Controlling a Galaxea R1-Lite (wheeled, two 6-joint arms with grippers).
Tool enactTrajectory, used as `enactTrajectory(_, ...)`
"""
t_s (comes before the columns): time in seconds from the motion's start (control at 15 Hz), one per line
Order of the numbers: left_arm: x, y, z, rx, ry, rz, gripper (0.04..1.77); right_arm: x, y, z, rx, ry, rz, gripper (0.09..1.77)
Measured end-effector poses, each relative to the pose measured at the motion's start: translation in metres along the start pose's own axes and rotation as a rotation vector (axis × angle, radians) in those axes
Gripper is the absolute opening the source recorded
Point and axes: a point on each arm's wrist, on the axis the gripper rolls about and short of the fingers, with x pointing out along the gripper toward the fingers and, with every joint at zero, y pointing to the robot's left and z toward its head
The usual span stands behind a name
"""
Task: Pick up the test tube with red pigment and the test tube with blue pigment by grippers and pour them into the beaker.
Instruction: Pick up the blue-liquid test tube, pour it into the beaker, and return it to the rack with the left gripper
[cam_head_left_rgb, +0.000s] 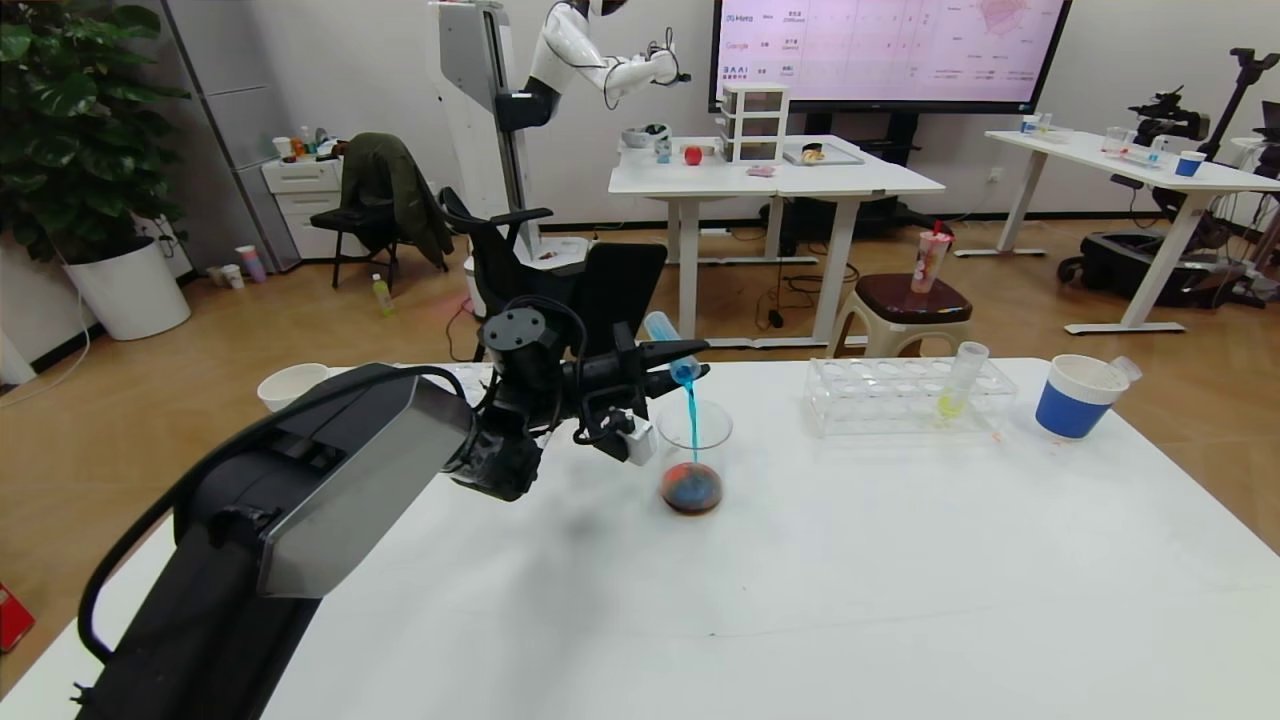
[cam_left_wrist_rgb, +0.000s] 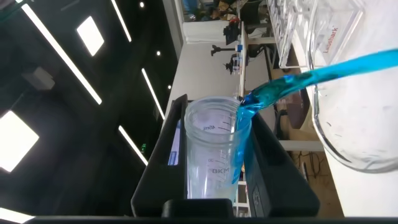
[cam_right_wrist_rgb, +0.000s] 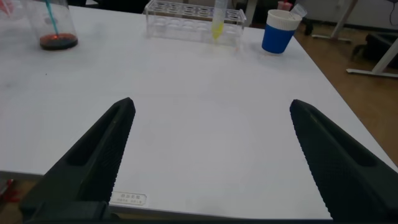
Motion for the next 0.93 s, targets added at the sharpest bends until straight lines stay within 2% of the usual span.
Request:
enactTrajectory(0.2, -0.0019, 0.0006, -0.0014, 0.029, -0.019, -0.001, 0.53, 0.0, 0.0, 0.0, 0.0, 0.0, 0.0, 1.74)
enactTrajectory(0.67, 0.0009, 0.0008, 0.0007, 0.036, -0.031, 0.007, 0.53, 0.0, 0.0, 0.0, 0.0, 0.0, 0.0, 1.74)
enactTrajectory(0.8, 0.0017, 0.0007, 0.0012, 0.006, -0.029, 0.006, 0.53, 0.0, 0.0, 0.0, 0.0, 0.0, 0.0, 1.74)
enactTrajectory(0.93, 0.0025, 0.0046, 0.0012, -0.086, -0.019, 0.012, 0.53, 0.0, 0.0, 0.0, 0.0, 0.0, -0.001, 1.74)
